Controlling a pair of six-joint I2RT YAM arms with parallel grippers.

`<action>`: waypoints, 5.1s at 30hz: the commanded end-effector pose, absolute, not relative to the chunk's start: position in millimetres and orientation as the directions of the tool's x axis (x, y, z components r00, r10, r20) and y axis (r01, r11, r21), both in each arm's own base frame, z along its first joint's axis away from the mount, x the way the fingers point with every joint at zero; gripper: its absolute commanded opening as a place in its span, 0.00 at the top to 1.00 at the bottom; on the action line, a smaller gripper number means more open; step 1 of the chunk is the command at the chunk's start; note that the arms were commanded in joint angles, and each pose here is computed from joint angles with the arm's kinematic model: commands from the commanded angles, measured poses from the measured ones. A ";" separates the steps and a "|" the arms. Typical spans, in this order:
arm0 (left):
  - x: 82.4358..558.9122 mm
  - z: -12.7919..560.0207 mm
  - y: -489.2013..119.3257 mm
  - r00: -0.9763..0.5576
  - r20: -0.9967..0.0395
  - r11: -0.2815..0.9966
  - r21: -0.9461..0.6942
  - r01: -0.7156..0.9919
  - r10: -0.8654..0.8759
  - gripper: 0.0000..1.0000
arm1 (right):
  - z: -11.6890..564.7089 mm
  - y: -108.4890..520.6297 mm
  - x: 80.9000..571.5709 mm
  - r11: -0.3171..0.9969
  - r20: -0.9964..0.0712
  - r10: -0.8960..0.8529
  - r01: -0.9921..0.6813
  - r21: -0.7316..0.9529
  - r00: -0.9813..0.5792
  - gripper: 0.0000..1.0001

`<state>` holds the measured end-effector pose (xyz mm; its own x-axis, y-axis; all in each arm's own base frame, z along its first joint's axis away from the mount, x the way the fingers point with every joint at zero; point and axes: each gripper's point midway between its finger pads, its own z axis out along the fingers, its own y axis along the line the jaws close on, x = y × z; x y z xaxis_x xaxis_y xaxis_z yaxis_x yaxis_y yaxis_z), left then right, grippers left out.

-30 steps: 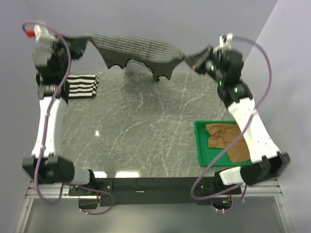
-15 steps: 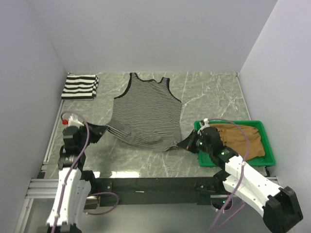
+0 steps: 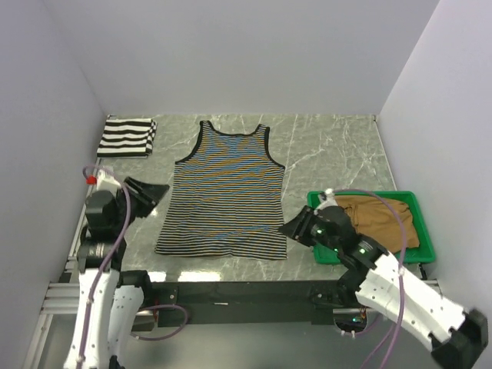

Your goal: Fold and stack the tank tops

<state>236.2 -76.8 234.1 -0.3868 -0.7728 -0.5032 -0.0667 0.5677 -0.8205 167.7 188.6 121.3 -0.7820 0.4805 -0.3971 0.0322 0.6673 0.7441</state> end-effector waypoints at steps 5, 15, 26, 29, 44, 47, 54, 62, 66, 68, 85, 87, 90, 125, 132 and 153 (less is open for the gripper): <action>313.8 290.8 -65.3 -0.406 -0.580 0.652 -0.757 -0.051 -0.706 0.71 | 159.3 312.1 165.5 0.779 -0.532 0.276 -0.138 0.611 -0.800 0.57; 311.0 430.9 -45.0 -0.237 -0.743 0.738 -0.663 0.127 -0.626 0.55 | 124.2 503.0 167.2 0.836 -0.557 0.046 -0.273 0.476 -0.829 0.66; 277.9 488.0 -56.5 -0.152 -0.776 0.736 -0.630 0.247 -0.613 0.55 | 88.5 581.1 176.4 0.844 -0.568 -0.018 -0.317 0.432 -0.823 0.67; 275.3 489.1 -58.2 -0.152 -0.779 0.737 -0.625 0.258 -0.608 0.56 | 77.5 587.1 174.6 0.855 -0.574 -0.044 -0.328 0.402 -0.818 0.67; 279.6 473.7 -60.0 -0.169 -0.778 0.732 -0.627 0.267 -0.605 0.57 | 38.6 589.1 151.1 0.878 -0.569 -0.153 -0.376 0.297 -0.808 0.64; 281.9 469.1 -60.5 -0.179 -0.775 0.729 -0.632 0.264 -0.607 0.58 | 44.8 590.1 151.2 0.882 -0.594 -0.147 -0.377 0.284 -0.791 0.64; 284.3 463.7 -60.7 -0.186 -0.770 0.725 -0.637 0.263 -0.610 0.58 | 50.6 588.9 159.6 0.891 -0.642 -0.138 -0.377 0.252 -0.754 0.63; 287.9 456.8 -60.1 -0.192 -0.767 0.723 -0.641 0.258 -0.612 0.59 | 39.8 592.8 159.4 0.891 -0.662 -0.160 -0.396 0.223 -0.732 0.63; 290.7 452.3 -60.1 -0.200 -0.764 0.720 -0.645 0.255 -0.613 0.59 | 42.8 595.4 162.3 0.888 -0.677 -0.157 -0.403 0.223 -0.719 0.63; 291.4 450.7 -60.0 -0.202 -0.764 0.721 -0.645 0.253 -0.613 0.59 | 42.3 598.6 161.6 0.880 -0.679 -0.159 -0.414 0.232 -0.717 0.63; 295.8 446.2 -56.8 -0.198 -0.767 0.728 -0.642 0.240 -0.611 0.59 | -14.1 566.4 148.4 0.902 -0.608 -0.281 -0.421 0.097 -0.743 0.76; 296.7 445.4 -56.1 -0.196 -0.768 0.731 -0.641 0.235 -0.610 0.59 | -20.5 553.0 144.4 0.906 -0.594 -0.296 -0.417 0.073 -0.748 0.80; 299.3 439.1 -55.2 -0.204 -0.761 0.728 -0.648 0.223 -0.616 0.60 | -24.4 534.2 138.1 0.911 -0.581 -0.299 -0.408 0.063 -0.757 0.94; 401.0 124.0 -32.4 -0.518 -0.488 0.711 -0.470 -0.523 -0.703 0.69 | 85.0 469.7 84.4 0.768 -0.503 -0.109 -0.394 0.505 -0.857 1.00; 382.3 69.4 -35.9 -0.535 -0.413 0.676 -0.443 -0.589 -0.737 0.85 | 88.7 467.3 88.9 0.767 -0.493 -0.085 -0.373 0.523 -0.866 1.00; 386.5 11.1 -49.7 -0.590 -0.382 0.703 -0.422 -0.573 -0.711 0.65 | 83.4 457.6 92.0 0.774 -0.487 -0.064 -0.351 0.526 -0.871 1.00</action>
